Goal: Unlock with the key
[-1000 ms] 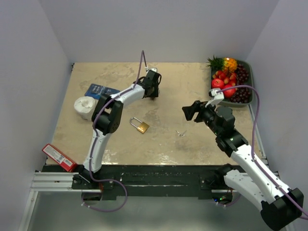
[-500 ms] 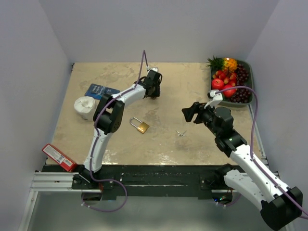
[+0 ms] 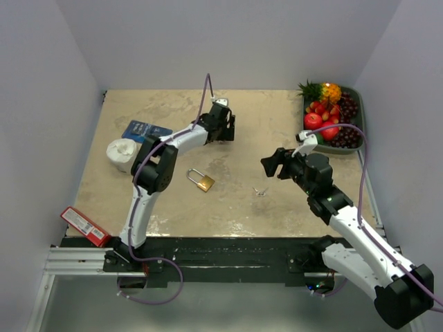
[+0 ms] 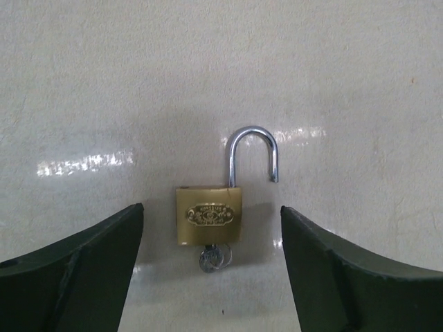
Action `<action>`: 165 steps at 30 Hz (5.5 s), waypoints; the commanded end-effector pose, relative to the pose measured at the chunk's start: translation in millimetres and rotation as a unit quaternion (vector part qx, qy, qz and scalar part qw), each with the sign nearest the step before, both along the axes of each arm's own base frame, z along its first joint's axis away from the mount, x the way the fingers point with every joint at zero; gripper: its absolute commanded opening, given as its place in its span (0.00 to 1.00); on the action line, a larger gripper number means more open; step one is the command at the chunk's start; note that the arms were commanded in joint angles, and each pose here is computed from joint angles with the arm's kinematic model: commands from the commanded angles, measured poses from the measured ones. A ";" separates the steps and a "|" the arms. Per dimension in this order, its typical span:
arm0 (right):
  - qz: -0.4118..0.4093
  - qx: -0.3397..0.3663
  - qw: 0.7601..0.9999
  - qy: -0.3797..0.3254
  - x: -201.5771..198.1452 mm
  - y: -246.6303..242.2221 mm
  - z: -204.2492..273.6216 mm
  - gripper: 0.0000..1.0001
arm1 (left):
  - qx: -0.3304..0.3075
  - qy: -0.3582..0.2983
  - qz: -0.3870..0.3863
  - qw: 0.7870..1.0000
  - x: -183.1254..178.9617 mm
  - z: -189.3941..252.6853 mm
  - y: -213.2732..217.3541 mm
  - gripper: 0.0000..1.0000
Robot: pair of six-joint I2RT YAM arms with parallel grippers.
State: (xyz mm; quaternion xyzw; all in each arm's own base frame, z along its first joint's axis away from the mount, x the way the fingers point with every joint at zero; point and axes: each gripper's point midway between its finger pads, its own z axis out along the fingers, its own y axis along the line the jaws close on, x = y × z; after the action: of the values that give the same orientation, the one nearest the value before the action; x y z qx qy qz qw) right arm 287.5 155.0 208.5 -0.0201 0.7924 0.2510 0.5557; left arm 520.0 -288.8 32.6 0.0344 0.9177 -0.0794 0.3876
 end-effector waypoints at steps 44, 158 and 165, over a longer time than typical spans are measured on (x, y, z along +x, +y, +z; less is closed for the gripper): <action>0.081 -0.275 0.920 0.267 -4.1 40.9 -165.8 0.58 | -0.164 -0.097 -0.224 0.956 -151.1 173.5 62.9 0.95; -0.113 -0.048 0.951 0.283 -30.9 31.6 -187.2 0.36 | -0.215 -0.084 -0.255 0.939 -169.2 181.7 41.0 0.94; -0.125 -0.066 0.949 0.282 -26.4 29.9 -196.3 0.33 | -0.216 -0.085 -0.256 0.939 -169.4 182.7 40.8 0.94</action>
State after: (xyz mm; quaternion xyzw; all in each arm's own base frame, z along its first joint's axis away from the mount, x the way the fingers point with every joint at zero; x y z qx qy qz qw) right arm 257.6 194.3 23.2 0.1075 0.9225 0.1646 0.3322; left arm 353.4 -244.5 193.7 0.1820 0.8222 -0.3555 0.4055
